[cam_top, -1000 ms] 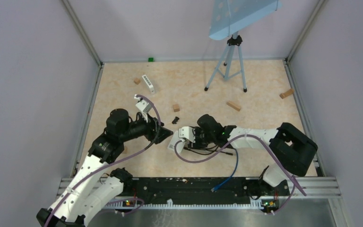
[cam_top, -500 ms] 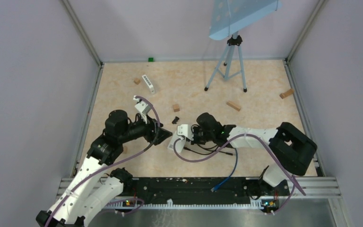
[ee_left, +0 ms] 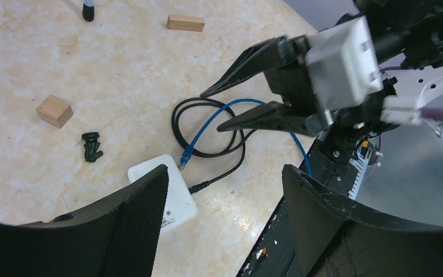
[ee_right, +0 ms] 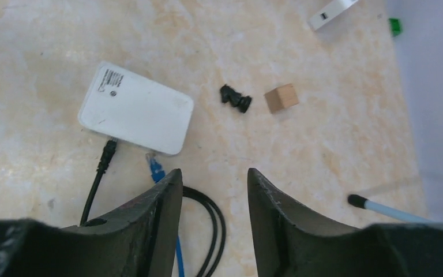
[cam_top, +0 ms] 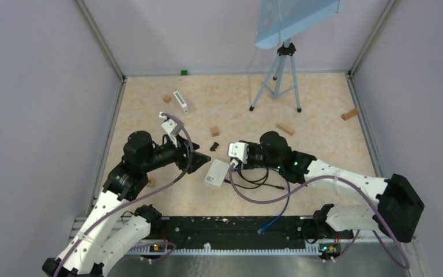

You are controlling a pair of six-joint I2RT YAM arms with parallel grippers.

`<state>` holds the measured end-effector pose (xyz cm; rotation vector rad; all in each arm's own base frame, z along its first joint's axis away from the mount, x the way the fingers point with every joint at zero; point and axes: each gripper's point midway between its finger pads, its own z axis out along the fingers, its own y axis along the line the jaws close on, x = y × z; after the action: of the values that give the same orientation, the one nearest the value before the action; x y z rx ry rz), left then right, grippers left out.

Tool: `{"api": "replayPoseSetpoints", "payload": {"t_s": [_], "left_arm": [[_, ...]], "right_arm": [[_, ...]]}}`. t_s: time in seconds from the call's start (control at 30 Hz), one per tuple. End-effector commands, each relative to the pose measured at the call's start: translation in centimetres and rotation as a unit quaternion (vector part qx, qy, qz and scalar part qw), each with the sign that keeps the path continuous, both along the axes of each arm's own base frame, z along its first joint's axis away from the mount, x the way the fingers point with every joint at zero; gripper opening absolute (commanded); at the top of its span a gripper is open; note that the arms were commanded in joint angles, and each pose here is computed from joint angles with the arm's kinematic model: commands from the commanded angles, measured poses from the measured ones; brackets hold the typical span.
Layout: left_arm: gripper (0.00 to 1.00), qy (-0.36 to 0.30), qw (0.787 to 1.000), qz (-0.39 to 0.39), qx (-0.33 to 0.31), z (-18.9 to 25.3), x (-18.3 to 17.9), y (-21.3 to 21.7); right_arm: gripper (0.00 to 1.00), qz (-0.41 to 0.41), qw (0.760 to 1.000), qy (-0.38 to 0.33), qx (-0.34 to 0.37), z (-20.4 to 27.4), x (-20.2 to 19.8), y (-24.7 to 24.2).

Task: Insert the plug into the switch port
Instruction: Place the connector at the center of the board, then pick up the connector from the center of the board.

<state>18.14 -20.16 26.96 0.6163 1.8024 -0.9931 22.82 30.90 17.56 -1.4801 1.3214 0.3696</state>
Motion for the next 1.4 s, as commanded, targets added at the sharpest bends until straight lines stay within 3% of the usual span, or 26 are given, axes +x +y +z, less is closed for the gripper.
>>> {"api": "replayPoseSetpoints", "payload": {"t_s": [0.0,0.2,0.5,0.8,1.13,1.3,1.37], "left_arm": [[0.77,-0.027,0.999,-0.01,-0.016,2.0,0.1,-0.4],[0.78,-0.03,0.999,-0.006,-0.01,2.0,-0.1,-0.1],[0.78,-0.026,1.0,-0.003,0.001,1.4,-0.5,0.4],[0.78,-0.026,1.0,-0.001,0.005,1.3,-0.9,0.6],[0.78,-0.02,1.0,-0.003,0.008,0.7,-1.0,0.6],[0.78,-0.019,1.0,-0.002,0.01,0.5,-1.0,0.7],[0.78,-0.019,1.0,-0.001,0.01,0.5,-0.9,0.7]], "right_arm": [[0.47,0.043,0.991,0.078,-0.1,-5.7,-1.5,-0.5],[0.46,0.014,0.98,0.133,-0.148,-9.7,0.1,-0.9],[0.45,0.005,0.967,0.166,-0.192,-11.1,2.7,-3.3],[0.43,0.074,0.943,0.235,-0.223,-13.2,1.1,-2.8],[0.41,0.061,0.936,0.257,-0.234,-15.8,0.4,-3.6],[0.29,0.021,0.936,0.24,-0.258,-17.3,1.6,-4.6],[0.14,0.011,0.937,0.233,-0.259,-17.3,2.0,-4.8]]}}
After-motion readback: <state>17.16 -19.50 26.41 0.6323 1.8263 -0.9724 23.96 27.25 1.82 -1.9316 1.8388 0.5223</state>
